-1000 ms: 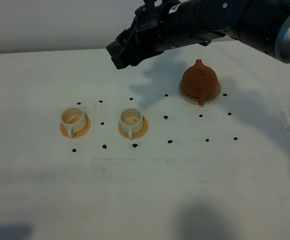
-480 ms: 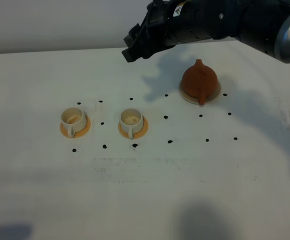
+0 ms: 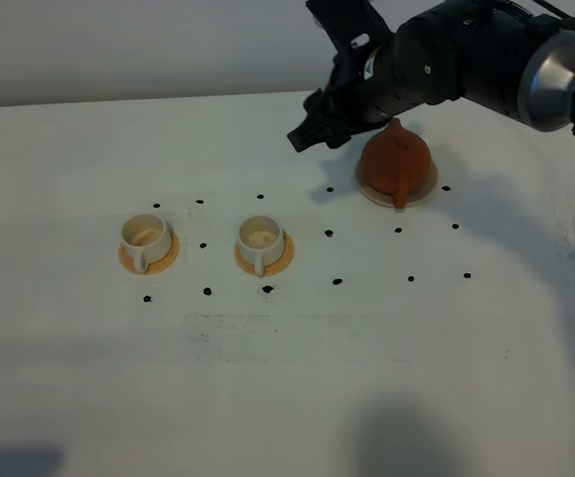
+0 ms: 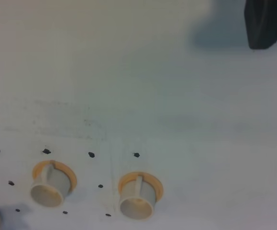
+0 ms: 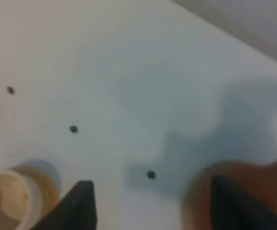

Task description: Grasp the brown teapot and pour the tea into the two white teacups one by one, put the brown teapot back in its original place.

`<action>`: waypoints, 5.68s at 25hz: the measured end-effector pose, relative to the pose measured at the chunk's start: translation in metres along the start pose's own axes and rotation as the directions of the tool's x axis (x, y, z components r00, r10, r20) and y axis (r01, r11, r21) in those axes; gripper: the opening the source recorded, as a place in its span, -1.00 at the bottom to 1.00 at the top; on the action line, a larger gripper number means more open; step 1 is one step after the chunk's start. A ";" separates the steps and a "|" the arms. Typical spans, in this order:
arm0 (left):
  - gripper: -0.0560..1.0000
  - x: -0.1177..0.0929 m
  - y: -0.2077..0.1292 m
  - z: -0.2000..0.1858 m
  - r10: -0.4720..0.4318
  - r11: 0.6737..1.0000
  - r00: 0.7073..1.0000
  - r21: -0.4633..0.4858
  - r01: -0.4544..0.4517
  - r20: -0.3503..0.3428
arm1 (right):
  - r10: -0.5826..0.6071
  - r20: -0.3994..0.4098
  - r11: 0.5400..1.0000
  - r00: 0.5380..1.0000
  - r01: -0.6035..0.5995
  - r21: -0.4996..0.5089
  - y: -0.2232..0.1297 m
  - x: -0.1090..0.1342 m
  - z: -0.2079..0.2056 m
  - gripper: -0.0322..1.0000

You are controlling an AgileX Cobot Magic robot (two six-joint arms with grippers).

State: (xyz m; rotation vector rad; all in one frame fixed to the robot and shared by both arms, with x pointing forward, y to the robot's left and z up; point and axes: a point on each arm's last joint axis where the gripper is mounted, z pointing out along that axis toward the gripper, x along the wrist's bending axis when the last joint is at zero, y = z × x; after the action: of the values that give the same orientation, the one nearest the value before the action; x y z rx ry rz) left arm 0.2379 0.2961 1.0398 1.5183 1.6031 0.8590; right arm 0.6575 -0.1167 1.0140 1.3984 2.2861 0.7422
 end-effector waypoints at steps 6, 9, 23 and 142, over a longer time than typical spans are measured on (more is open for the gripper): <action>-0.27 0.000 0.000 0.000 0.000 1.000 1.000 0.000 0.000 0.000 | 0.126 0.030 0.992 0.992 -0.126 0.013 -0.003 -0.021 0.000 0.04; -0.27 0.000 0.000 0.000 0.000 1.000 1.000 0.000 0.000 -0.001 | 0.169 0.037 0.985 0.985 -0.169 0.014 -0.004 -0.026 0.000 0.04; -0.27 0.000 0.000 0.000 0.000 1.000 1.000 0.000 0.000 -0.001 | 0.217 0.032 0.975 0.976 -0.219 0.048 -0.025 -0.030 0.012 -0.08; -0.27 0.000 0.000 0.000 -0.001 1.000 1.000 0.000 0.001 -0.002 | 0.425 0.118 0.871 0.897 -0.441 0.215 -0.068 -0.063 0.067 -0.25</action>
State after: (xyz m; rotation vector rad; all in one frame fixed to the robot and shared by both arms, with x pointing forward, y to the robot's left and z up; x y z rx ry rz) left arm 0.2379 0.2963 1.0398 1.5169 1.6053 0.8606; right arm 0.6742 -0.1814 0.9218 2.0597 2.0792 0.5409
